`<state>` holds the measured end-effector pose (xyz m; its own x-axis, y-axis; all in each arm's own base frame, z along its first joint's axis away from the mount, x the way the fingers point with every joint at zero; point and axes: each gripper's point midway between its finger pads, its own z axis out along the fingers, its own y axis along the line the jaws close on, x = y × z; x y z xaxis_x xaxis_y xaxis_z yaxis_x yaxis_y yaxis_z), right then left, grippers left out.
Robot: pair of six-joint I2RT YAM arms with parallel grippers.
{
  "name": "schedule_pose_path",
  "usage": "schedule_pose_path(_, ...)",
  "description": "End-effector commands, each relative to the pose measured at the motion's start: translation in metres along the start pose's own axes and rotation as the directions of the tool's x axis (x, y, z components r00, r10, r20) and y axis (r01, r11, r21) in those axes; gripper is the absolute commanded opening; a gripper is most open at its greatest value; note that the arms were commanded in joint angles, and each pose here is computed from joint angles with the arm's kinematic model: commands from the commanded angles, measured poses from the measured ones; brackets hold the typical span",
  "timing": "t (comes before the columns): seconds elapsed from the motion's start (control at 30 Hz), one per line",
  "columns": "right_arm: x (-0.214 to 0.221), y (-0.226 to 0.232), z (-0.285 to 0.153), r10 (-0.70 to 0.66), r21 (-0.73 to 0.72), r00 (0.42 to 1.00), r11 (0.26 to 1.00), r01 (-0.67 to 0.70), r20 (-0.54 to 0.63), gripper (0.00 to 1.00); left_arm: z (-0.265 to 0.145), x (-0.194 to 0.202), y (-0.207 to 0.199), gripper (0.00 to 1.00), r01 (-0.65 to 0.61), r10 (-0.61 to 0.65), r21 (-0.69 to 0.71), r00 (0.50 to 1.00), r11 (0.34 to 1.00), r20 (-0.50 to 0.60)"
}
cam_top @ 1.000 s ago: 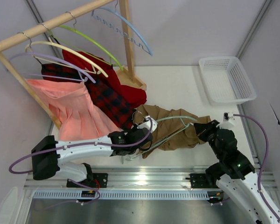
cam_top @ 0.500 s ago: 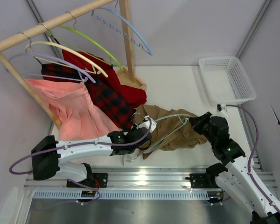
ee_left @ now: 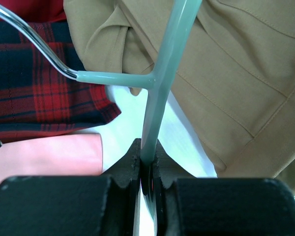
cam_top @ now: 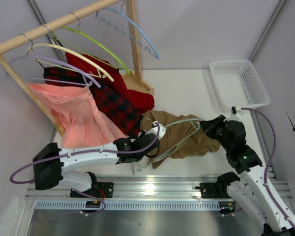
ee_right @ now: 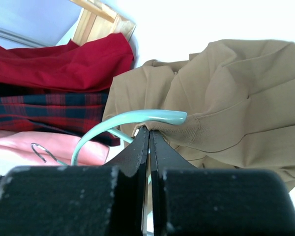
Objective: Place the skirt on the hanger
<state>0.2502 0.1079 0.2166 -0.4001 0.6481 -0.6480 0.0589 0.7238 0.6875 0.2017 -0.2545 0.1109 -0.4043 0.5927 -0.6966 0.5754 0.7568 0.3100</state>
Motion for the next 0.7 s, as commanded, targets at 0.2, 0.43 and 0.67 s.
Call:
schedule_pose_path(0.2,-0.046,0.005,-0.010,-0.095,0.010,0.984,0.995,0.095,0.153,0.00,-0.012,-0.004,-0.001,0.00,-0.008,0.006,0.054,0.999,0.999,0.033)
schedule_pose_path(0.43,-0.044,0.012,-0.010,-0.084,-0.024,0.986,0.996,0.088,0.142,0.00,-0.012,-0.006,-0.003,0.00,-0.007,0.005,0.064,0.999,0.998,0.043)
schedule_pose_path(0.67,-0.039,0.014,-0.010,-0.127,-0.058,0.983,0.989,0.136,0.134,0.00,-0.015,-0.012,-0.004,0.00,0.009,-0.014,0.076,0.998,0.997,0.061)
